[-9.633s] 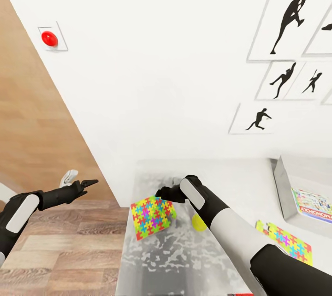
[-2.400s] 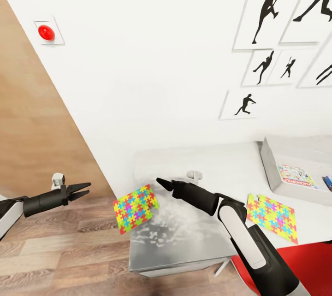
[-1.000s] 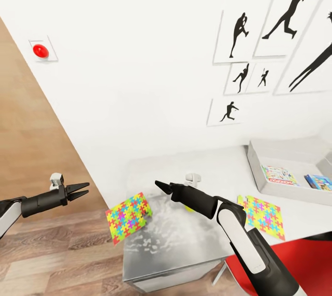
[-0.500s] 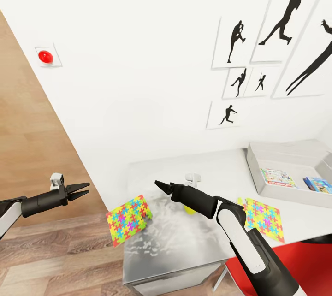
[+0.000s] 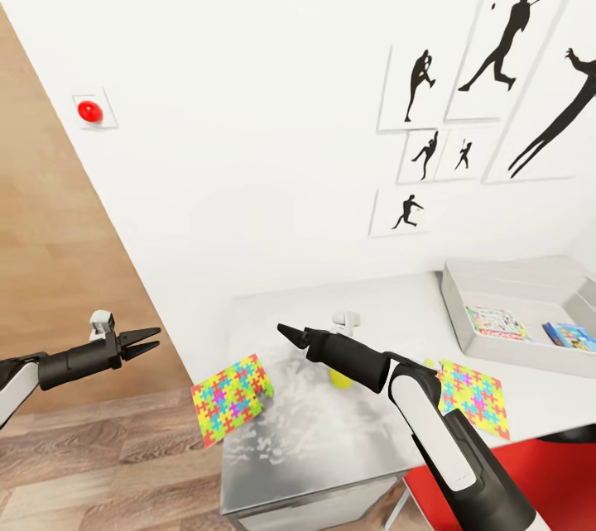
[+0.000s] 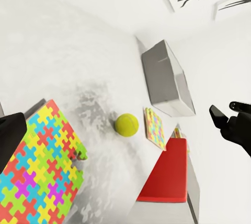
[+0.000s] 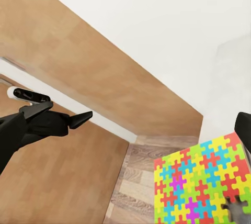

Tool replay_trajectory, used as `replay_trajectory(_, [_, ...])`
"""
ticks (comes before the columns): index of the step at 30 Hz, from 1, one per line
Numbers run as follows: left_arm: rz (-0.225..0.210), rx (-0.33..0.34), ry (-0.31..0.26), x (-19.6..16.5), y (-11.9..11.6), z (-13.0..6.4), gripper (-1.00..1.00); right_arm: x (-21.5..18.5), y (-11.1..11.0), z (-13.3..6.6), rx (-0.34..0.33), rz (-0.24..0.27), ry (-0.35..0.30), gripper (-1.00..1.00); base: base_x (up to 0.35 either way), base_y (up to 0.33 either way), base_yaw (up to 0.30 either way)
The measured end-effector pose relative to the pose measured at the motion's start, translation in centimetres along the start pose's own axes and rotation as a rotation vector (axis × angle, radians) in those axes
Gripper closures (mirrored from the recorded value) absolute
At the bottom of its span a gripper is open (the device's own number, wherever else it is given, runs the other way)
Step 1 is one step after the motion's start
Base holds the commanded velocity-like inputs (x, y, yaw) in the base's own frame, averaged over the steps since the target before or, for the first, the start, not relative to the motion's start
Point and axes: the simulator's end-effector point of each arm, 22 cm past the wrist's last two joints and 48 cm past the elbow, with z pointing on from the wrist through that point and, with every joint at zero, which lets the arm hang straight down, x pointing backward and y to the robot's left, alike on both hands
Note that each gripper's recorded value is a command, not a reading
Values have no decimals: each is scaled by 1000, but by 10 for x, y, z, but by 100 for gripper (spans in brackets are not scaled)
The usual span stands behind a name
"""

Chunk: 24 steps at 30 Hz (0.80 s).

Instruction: Put all the toys in the child's room - the three board games (two on the bed and one on the table), the two jigsaw puzzles on the table, and the tennis ball on the table - inside the toy box on the table in the child's room.

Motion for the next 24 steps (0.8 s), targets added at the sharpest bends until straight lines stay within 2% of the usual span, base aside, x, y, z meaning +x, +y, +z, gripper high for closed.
replay_trajectory(24, [31, 17, -18, -9, -19, -6, -100, -11, 16, -7, -12, -32, -21, -100, 0, 0, 0])
